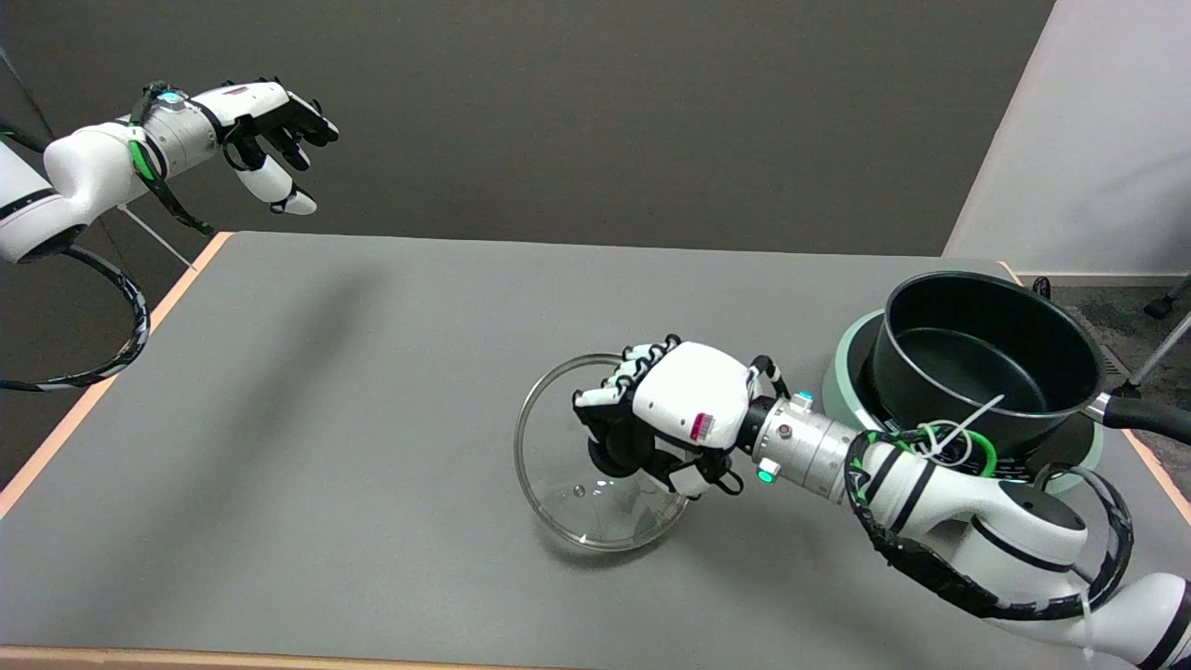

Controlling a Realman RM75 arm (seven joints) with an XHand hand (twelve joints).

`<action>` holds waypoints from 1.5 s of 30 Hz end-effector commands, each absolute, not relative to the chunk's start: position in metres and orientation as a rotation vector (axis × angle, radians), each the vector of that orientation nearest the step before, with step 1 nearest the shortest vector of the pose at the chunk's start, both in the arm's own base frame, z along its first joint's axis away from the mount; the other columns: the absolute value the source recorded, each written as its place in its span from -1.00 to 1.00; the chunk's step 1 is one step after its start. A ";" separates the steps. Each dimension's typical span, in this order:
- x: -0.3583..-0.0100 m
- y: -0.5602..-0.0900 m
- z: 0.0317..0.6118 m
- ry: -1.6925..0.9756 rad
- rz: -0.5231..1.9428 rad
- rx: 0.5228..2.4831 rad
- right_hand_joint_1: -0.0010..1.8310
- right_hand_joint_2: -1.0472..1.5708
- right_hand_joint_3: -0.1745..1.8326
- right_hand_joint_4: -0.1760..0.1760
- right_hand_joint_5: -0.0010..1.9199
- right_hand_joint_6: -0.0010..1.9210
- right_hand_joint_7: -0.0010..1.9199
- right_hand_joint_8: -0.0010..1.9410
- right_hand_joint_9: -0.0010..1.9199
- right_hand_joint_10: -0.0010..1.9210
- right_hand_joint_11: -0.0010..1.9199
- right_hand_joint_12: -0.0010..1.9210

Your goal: Pick up the pot lid.

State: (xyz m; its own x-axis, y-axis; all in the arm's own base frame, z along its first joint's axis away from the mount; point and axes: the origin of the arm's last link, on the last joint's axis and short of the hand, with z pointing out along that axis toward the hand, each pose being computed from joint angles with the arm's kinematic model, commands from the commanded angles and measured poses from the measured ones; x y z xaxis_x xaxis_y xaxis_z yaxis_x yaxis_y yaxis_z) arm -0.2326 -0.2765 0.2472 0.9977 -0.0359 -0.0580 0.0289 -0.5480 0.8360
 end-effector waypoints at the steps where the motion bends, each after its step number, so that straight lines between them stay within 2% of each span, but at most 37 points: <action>1: -0.210 -0.285 0.264 -0.003 -0.034 2.128 0.46 0.46 -0.05 1.00 -0.48 0.65 -0.19 0.63 -0.33 1.00 -0.45 0.58; 14: -0.176 -0.297 0.289 0.005 0.099 2.088 0.47 0.45 -0.05 1.00 -0.47 0.65 -0.17 0.60 -0.30 1.00 -0.43 0.57; 37: -0.057 -0.367 0.332 0.196 0.329 1.915 0.47 0.45 -0.07 1.00 -0.45 0.62 -0.15 0.56 -0.28 1.00 -0.39 0.51; 45: -0.042 -0.384 0.368 0.153 0.364 1.823 0.47 0.44 -0.06 1.00 -0.45 0.61 -0.14 0.55 -0.27 1.00 -0.38 0.51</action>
